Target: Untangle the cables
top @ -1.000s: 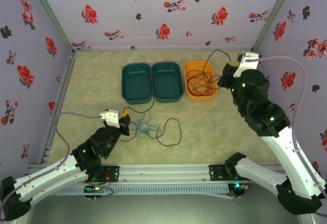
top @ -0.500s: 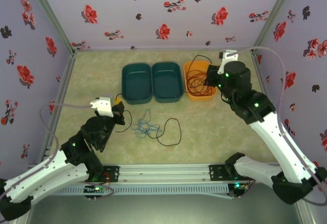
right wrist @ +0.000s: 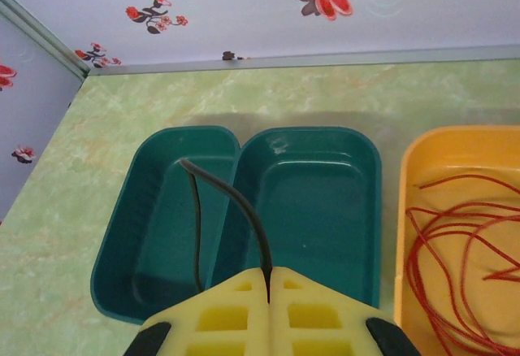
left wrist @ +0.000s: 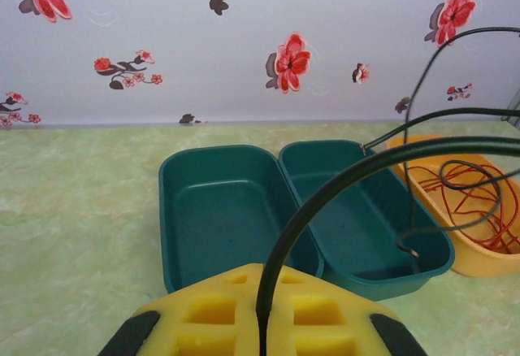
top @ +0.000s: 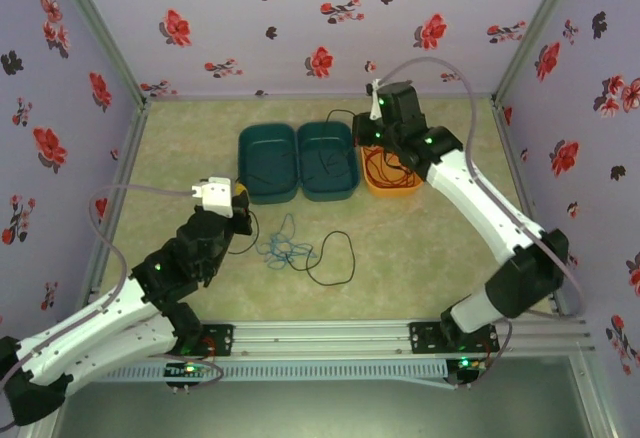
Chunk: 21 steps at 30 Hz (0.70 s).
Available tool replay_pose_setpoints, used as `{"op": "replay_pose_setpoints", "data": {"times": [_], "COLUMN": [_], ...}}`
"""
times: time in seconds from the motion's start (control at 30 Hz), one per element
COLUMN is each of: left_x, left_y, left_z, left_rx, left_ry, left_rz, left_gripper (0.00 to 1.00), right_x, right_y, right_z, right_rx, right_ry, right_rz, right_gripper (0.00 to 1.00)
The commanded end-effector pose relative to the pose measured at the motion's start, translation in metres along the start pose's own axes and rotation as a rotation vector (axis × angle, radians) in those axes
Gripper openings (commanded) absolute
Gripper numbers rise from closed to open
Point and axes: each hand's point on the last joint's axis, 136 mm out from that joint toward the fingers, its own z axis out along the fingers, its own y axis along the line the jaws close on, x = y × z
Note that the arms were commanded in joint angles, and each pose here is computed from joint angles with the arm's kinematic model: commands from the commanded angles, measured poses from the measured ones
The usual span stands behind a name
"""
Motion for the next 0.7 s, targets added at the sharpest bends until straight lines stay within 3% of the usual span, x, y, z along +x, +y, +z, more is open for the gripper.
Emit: {"op": "replay_pose_setpoints", "data": {"times": [0.0, 0.37, 0.67], "left_x": [-0.014, -0.01, -0.008], "left_y": [-0.001, -0.002, -0.002], "left_z": [0.0, 0.003, 0.004], "left_rx": [0.009, 0.019, 0.028], "left_ry": [-0.031, -0.016, -0.007], "left_rz": [-0.023, -0.036, -0.047], "left_gripper": [0.05, 0.05, 0.05], "right_x": [-0.013, 0.028, 0.055], "right_y": [0.003, -0.022, -0.043], "right_z": [0.02, 0.104, 0.147], "right_rx": [-0.064, -0.032, 0.042], "right_ry": [0.006, 0.177, 0.278], "right_rz": [0.055, 0.114, 0.094], "right_gripper": [0.0, 0.0, 0.03]}}
